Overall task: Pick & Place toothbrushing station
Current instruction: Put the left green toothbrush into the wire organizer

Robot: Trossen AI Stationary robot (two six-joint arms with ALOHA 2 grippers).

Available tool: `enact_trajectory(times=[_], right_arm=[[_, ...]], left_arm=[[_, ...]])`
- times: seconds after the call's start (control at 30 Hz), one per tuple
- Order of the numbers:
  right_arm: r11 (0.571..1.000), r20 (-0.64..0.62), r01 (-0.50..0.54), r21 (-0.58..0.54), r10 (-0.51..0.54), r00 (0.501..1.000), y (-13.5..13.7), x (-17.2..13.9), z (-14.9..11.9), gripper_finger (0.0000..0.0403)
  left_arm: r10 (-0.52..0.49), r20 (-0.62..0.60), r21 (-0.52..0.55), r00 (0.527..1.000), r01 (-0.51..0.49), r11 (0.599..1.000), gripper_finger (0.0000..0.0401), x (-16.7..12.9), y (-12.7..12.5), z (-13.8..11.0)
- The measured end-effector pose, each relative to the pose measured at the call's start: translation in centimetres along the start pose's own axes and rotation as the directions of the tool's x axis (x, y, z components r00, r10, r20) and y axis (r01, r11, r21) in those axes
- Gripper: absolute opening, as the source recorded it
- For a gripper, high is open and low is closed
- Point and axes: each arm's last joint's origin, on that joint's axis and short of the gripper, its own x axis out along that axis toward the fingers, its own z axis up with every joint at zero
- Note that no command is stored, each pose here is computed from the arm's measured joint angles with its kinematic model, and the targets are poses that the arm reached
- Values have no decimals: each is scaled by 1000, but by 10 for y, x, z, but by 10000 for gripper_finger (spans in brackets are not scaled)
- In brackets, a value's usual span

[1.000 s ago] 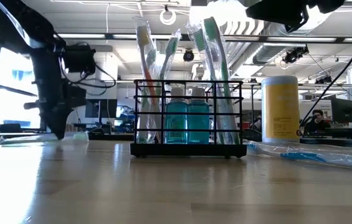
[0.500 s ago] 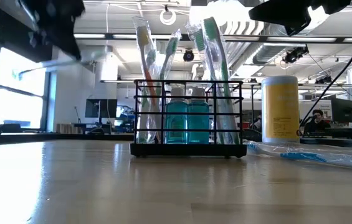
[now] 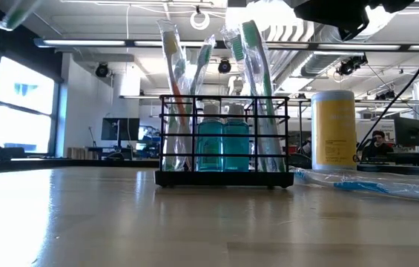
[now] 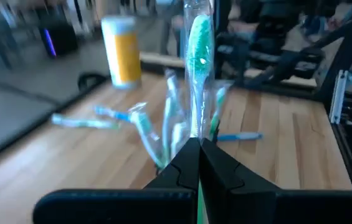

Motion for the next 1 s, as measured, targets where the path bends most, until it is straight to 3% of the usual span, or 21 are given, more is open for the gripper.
enact_trajectory(times=[0.2,0.37,0.47,0.63,0.77,1.0], right_arm=[[1000,16,-5,-2,5,1000,0,0,2,203],[1000,48,-12,9,11,999,1,0,5,203],[1000,71,-22,14,21,997,2,0,8,203],[997,107,-71,24,68,992,3,-1,13,203],[997,112,-72,13,70,991,4,-1,13,203],[997,122,-74,20,71,990,4,-1,14,203]], left_arm=[[133,140,11,981,-136,991,0,10,-41,-42],[150,72,35,986,-153,988,0,33,-47,-61],[146,42,28,988,-147,989,0,42,-47,-57],[-75,-4,107,997,75,991,0,49,-60,-32],[-289,64,248,955,265,932,0,47,-73,-13],[-429,150,356,891,356,864,0,67,-64,-9]])
